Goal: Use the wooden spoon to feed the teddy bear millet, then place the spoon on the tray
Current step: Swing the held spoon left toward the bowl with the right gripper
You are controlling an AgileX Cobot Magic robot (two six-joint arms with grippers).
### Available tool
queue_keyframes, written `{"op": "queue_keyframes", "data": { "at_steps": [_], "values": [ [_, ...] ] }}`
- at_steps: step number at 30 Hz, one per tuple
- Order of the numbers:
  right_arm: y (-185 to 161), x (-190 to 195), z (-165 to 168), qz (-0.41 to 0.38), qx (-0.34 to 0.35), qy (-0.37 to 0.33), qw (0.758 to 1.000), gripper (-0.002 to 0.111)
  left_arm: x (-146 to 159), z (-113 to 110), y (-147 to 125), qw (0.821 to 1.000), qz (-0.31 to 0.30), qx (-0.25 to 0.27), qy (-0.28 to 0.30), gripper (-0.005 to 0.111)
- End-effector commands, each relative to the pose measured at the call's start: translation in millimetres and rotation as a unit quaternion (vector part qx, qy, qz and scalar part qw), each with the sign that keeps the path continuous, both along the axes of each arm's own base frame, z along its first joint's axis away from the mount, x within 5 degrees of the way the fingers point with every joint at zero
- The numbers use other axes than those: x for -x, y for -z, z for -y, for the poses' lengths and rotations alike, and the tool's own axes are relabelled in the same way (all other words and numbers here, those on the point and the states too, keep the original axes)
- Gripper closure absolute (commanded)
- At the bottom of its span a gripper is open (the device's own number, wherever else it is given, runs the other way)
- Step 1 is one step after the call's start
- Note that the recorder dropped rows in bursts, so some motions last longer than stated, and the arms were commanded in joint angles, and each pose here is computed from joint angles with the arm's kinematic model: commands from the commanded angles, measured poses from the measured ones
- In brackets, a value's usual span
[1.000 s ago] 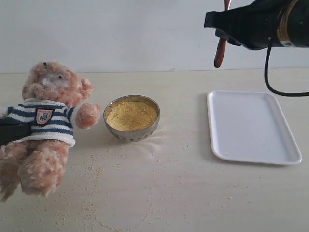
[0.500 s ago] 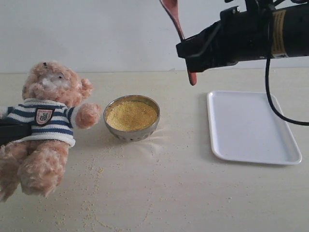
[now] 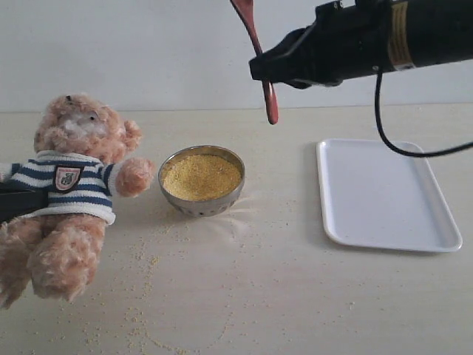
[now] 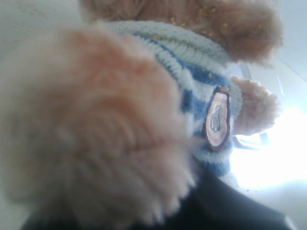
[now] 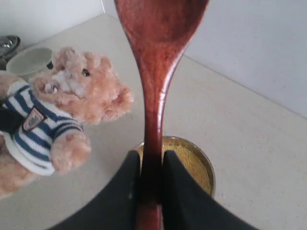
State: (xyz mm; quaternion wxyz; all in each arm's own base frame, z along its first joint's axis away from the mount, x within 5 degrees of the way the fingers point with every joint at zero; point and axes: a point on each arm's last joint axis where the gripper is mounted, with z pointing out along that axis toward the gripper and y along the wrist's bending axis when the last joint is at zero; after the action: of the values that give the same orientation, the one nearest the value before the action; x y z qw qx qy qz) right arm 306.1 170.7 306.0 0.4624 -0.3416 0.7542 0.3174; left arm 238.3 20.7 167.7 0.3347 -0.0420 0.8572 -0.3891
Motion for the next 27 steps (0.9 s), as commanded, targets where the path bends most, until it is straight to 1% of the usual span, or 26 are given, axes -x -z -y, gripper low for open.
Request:
{"op": "queue_keyframes", "data": {
  "at_steps": [1, 3, 5, 6, 8, 9, 11, 12, 14, 15, 16, 17, 19, 21, 22, 23, 25, 27],
  "values": [
    [-1.6, -29.2, -14.9, -0.024, -0.025, -0.017, 0.999, 0.108, -1.1, -0.1, -2.6, 1.000, 0.008, 0.010, -0.004, 0.102],
    [13.9, -41.6, -14.3, -0.012, 0.001, 0.006, 1.000, 0.108, -1.1, -0.1, -2.6, 1.000, 0.008, 0.010, -0.004, 0.102],
    [17.9, -55.7, -4.9, 0.023, 0.035, 0.081, 0.996, 0.108, -1.1, -0.1, -2.6, 1.000, 0.008, 0.010, -0.004, 0.102],
    [15.6, -63.8, 4.7, 0.049, 0.058, 0.143, 0.987, 0.108, -1.1, -0.1, -2.6, 1.000, 0.008, 0.010, -0.004, 0.102],
    [11.6, -76.1, 24.9, 0.097, 0.105, 0.253, 0.957, 0.108, -1.1, -0.1, -2.6, 1.000, 0.008, 0.010, -0.004, 0.102],
    [10.0, -79.8, 33.6, 0.117, 0.129, 0.295, 0.940, 0.108, -1.1, -0.1, -2.6, 1.000, 0.008, 0.010, -0.004, 0.102],
    [8.1, -84.7, 48.9, 0.177, 0.222, 0.337, 0.898, 0.108, -1.1, -0.1, -2.6, 1.000, 0.008, 0.010, -0.004, 0.102],
    [8.7, -87.0, 61.3, 0.206, 0.302, 0.366, 0.856, 0.108, -1.1, -0.1, -2.6, 1.000, 0.008, 0.010, -0.004, 0.102],
    [17.3, -87.6, 79.6, 0.198, 0.415, 0.404, 0.791, 0.108, -1.1, -0.1, -2.6, 1.000, 0.008, 0.010, -0.004, 0.102],
    [22.8, -87.3, 88.4, 0.181, 0.461, 0.412, 0.765, 0.108, -1.1, -0.1, -2.6, 1.000, 0.008, 0.010, -0.004, 0.102],
    [29.5, -85.6, 96.0, 0.152, 0.501, 0.409, 0.747, 0.108, -1.1, -0.1, -2.6, 1.000, 0.008, 0.010, -0.004, 0.102],
    [36.6, -83.1, 100.4, 0.113, 0.516, 0.397, 0.751, 0.108, -1.1, -0.1, -2.6, 1.000, 0.008, 0.010, -0.004, 0.102],
    [46.1, -77.3, 96.3, 0.058, 0.519, 0.344, 0.780, 0.108, -1.1, -0.1, -2.6, 1.000, 0.008, 0.010, -0.004, 0.102],
    [45.3, -73.9, 88.0, 0.056, 0.515, 0.287, 0.806, 0.108, -1.1, 0.1, -2.7, 1.000, 0.009, 0.011, -0.004, 0.102],
    [43.5, -72.3, 82.6, 0.066, 0.515, 0.263, 0.813, 0.108, -1.1, 0.1, -2.7, 1.000, 0.009, 0.011, -0.004, 0.102],
    [40.8, -70.2, 77.2, 0.079, 0.521, 0.243, 0.815, 0.108, -1.1, -0.1, -2.6, 1.000, 0.008, 0.010, -0.004, 0.102],
    [38.1, -67.1, 69.6, 0.091, 0.525, 0.225, 0.816, 0.108, -1.1, -0.1, -2.6, 1.000, 0.008, 0.010, -0.004, 0.102],
    [39.3, -65.4, 61.5, 0.096, 0.520, 0.201, 0.825, 0.108, -1.1, -0.1, -2.6, 1.000, 0.008, 0.010, -0.004, 0.102]
  ]
}}
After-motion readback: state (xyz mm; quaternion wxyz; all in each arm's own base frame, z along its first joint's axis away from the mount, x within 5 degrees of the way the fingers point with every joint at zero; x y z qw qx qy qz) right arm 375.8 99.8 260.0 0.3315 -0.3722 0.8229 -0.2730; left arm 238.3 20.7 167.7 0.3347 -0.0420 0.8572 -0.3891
